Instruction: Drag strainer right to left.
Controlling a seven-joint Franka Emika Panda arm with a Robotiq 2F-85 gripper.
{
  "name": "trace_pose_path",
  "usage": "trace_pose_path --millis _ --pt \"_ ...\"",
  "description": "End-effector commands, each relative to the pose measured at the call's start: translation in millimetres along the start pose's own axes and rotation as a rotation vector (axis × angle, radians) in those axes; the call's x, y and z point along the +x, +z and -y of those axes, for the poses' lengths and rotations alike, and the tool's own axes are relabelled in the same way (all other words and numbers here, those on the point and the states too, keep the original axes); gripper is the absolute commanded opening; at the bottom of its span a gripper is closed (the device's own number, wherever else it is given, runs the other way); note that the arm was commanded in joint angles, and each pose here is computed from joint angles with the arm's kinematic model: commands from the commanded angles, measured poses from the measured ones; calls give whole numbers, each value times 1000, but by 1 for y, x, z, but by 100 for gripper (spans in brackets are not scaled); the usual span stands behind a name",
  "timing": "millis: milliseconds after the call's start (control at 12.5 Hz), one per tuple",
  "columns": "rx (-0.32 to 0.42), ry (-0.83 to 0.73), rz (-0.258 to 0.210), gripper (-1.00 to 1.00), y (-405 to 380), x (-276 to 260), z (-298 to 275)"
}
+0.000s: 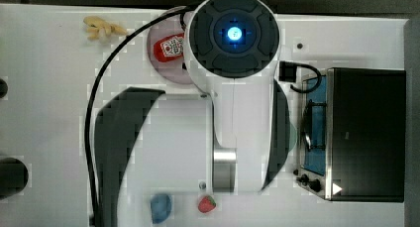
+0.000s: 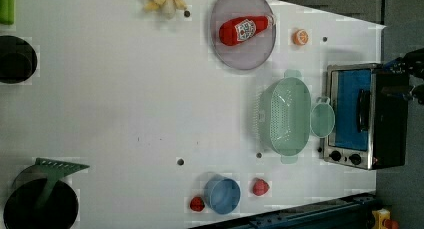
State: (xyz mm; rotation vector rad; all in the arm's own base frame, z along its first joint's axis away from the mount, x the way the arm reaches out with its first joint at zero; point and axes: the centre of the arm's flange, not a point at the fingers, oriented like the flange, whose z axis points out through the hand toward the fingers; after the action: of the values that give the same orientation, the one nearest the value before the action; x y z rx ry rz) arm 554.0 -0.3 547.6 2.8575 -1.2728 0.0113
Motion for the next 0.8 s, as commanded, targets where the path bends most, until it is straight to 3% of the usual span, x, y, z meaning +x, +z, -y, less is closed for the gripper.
trace_pose_path --millis 80,240,400,800 --pt "16 37 -28 60 -90 -90 -155" --pt "9 36 -22 99 -86 -89 -155" --pt "-11 35 -2 100 -65 -86 -150" --pt "-12 105 -5 100 50 -63 -118"
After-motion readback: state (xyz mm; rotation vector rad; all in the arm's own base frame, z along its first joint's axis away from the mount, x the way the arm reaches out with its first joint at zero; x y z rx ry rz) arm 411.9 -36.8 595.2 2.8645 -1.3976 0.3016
